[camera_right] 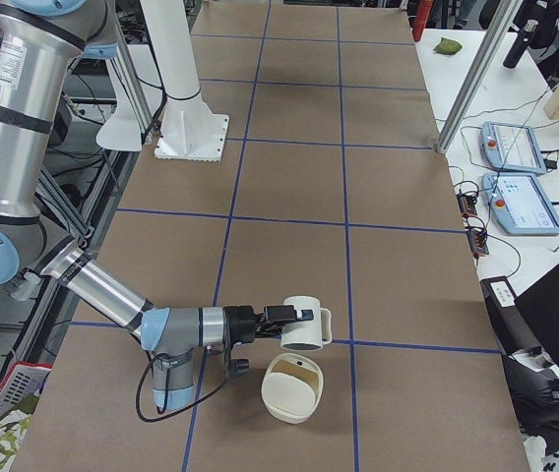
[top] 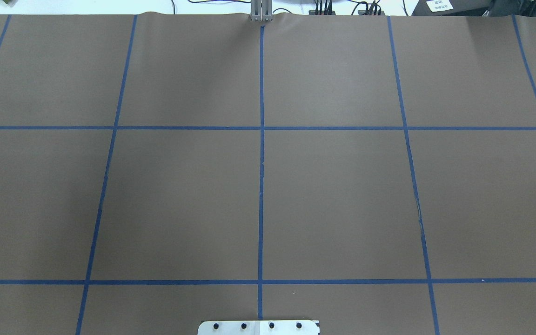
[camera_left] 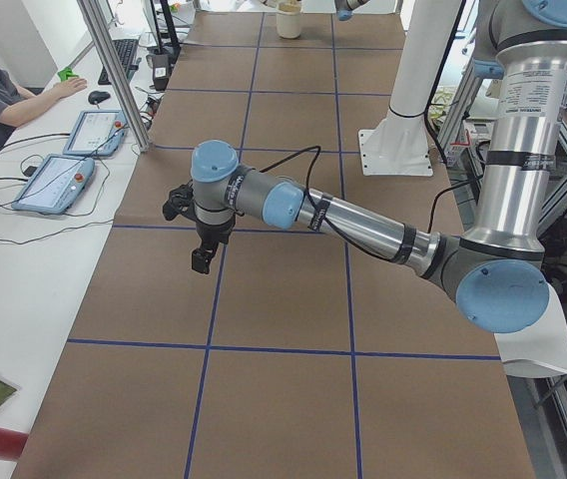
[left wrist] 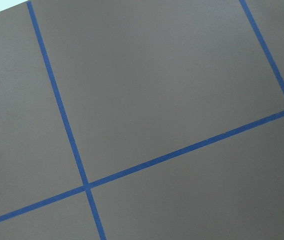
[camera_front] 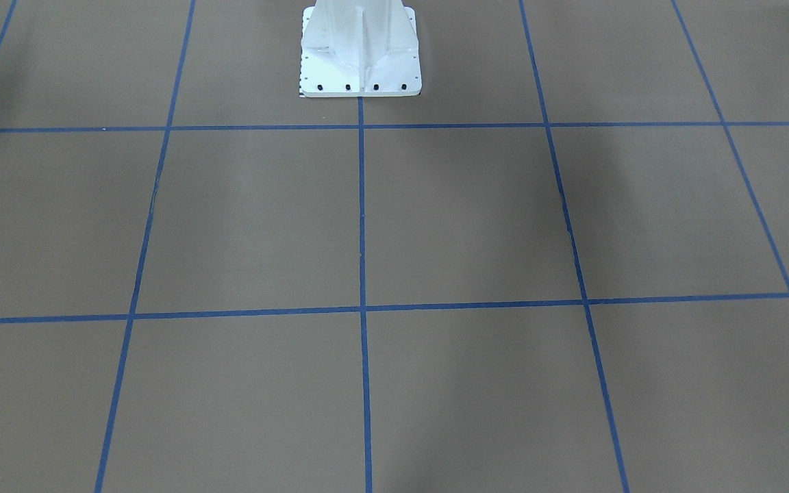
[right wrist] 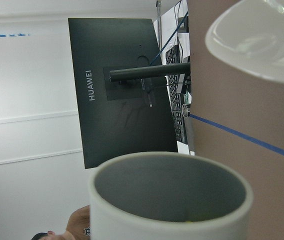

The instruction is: Left arm hands cup to right arm to dump lemon

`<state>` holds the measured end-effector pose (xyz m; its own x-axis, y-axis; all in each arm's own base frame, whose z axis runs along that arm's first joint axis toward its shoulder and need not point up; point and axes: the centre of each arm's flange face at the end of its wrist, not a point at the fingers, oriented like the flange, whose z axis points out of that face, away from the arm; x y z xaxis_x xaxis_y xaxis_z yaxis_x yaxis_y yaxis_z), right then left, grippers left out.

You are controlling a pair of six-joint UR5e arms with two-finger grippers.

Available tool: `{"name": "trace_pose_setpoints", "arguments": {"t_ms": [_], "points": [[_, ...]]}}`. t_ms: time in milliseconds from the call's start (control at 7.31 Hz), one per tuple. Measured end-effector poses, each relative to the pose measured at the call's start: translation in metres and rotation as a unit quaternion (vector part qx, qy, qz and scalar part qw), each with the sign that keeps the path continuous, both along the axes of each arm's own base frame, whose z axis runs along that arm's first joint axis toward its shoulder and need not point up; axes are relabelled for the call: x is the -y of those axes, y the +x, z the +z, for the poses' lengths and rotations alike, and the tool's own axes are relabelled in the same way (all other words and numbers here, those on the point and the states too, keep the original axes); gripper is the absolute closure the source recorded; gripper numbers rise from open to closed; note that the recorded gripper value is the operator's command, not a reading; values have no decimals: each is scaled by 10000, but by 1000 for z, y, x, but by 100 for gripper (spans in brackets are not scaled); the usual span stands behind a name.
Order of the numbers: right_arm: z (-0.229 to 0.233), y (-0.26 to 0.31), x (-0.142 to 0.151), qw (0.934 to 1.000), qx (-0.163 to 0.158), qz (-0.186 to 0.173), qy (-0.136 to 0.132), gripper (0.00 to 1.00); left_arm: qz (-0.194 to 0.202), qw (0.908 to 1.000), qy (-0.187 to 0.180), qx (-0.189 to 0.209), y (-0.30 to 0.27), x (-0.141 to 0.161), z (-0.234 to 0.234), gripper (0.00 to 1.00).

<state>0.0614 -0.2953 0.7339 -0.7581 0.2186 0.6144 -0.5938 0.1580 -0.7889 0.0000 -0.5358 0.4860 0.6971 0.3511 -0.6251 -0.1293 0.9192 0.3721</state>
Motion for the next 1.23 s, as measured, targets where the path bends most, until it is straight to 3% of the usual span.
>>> {"name": "trace_pose_setpoints", "arguments": {"t_ms": [273, 684, 957, 1230], "points": [[-4, 7, 0, 9975, 701, 113, -12, 80, 0, 10000, 16, -8, 0, 1, -2, 0], [-7, 20, -10, 9846, 1729, 258, -13, 78, 1, 10000, 33, -13, 1, 5, -8, 0], [2, 30, -25, 9750, 2192, 360, 18, 78, -3, 10000, 37, -15, 1, 7, -11, 0], [10, 34, -36, 9685, 2457, 396, 39, 76, -1, 10000, 41, -16, 2, 8, -11, 0]]}}
